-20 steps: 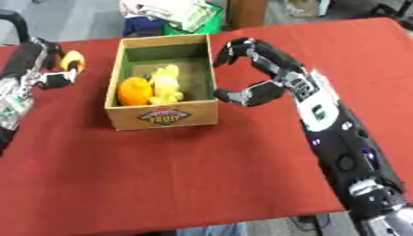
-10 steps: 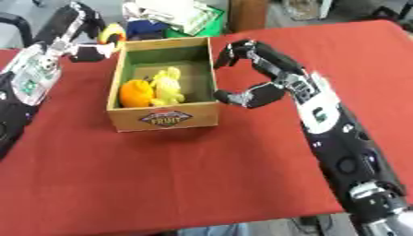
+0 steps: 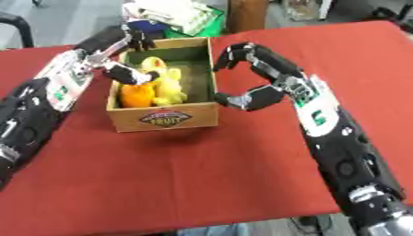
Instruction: Pick up objects on the table and place them in the box.
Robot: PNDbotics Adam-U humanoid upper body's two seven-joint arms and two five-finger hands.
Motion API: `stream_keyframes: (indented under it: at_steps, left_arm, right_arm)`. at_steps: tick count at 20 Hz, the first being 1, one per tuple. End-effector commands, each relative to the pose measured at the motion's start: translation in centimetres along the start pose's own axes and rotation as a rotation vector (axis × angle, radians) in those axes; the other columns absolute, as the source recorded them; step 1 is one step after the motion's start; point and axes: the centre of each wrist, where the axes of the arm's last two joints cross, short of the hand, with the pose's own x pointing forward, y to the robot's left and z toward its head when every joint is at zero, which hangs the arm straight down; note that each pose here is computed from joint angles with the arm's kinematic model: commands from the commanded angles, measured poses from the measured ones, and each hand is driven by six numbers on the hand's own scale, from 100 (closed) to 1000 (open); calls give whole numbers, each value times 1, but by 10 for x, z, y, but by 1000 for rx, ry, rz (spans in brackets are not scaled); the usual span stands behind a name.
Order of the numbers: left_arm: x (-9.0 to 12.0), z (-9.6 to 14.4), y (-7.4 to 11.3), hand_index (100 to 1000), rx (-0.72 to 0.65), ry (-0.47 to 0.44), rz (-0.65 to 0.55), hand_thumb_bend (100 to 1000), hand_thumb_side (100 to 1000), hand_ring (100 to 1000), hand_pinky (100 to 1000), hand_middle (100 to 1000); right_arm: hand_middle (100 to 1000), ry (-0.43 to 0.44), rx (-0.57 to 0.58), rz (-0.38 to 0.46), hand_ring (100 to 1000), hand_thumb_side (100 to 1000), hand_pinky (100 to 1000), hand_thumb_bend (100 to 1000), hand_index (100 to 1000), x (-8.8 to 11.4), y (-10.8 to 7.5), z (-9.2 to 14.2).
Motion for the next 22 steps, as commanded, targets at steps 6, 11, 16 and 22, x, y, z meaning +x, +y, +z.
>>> stream_keyframes:
  at_steps: [6,11,16,22]
  left_arm:
    - [5,27,49,733,334,-21,186,368,239,589,646,592]
    - [8,79,73,713,558,3,431,270,199,561,619,562]
    - [0,128,67,715,683,92,559,205,187,576,620,578]
    - [-10,160,42,725,758,167,675,176,183,582,616,587]
  right_arm:
    - [643,-97,99,86,696,599,648,412,713,-2,-18,8]
    - [636,-30,43,87,692,560,636,376,708,-10,-26,35]
    - [629,27,-32,86,687,518,623,378,701,-11,-41,56]
    - [624,58,-126,69,683,482,610,383,697,-3,-63,75]
